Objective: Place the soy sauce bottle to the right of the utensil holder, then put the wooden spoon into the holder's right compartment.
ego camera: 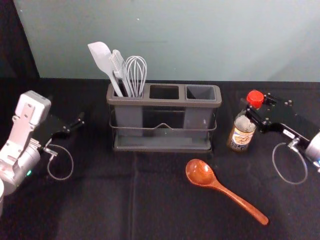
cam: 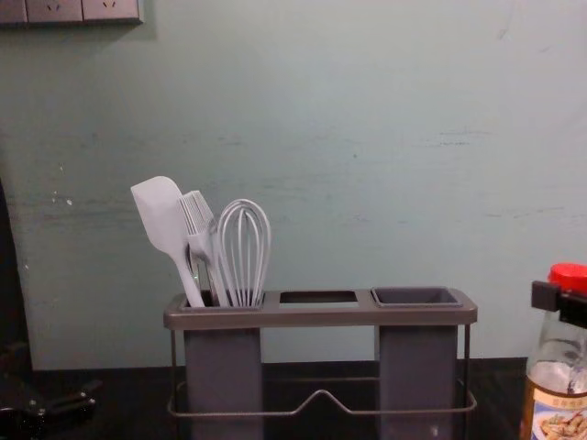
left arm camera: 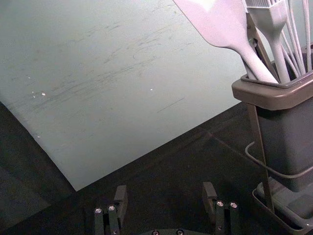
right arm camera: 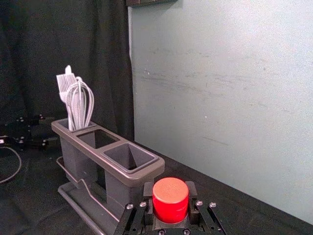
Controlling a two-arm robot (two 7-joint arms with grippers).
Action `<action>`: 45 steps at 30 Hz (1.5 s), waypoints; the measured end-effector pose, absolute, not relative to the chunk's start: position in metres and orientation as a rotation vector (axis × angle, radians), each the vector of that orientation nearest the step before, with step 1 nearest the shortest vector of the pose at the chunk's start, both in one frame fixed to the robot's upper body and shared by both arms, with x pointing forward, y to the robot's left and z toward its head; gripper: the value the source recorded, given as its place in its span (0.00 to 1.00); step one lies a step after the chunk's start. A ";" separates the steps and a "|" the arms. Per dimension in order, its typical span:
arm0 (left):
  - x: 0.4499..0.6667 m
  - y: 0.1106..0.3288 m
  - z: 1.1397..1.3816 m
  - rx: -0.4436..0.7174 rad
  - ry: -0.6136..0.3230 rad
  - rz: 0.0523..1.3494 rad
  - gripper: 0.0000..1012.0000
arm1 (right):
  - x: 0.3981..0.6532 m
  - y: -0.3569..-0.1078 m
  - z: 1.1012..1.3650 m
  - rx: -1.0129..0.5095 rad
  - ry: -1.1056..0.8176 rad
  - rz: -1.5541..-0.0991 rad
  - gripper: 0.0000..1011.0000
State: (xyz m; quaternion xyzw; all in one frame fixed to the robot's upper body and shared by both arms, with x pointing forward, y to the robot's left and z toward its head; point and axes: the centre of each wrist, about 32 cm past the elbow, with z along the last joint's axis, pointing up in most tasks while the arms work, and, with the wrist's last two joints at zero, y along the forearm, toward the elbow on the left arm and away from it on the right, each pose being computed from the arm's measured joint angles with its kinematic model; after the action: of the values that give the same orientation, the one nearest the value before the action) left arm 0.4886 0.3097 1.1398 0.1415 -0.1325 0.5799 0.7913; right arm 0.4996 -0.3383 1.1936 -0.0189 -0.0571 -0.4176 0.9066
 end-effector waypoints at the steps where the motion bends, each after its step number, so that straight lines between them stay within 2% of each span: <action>1: 0.489 0.310 1.140 0.304 -0.285 1.248 0.99 | 0.500 -0.338 1.194 -0.039 -0.118 -0.862 0.38; 29: 0.489 0.310 1.140 0.304 -0.285 1.248 0.99 | 0.533 -0.328 1.183 -0.044 -0.072 -0.868 0.38; 45: 0.489 0.310 1.140 0.304 -0.285 1.248 0.99 | 0.536 -0.327 1.182 -0.042 -0.063 -0.874 0.38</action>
State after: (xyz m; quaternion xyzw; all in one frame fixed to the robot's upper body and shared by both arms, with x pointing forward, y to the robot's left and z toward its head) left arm 0.4886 0.3097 1.1398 0.1415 -0.1324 0.5799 0.7913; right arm 0.5355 -0.3273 1.1817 -0.0205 -0.0306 -0.4231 0.9053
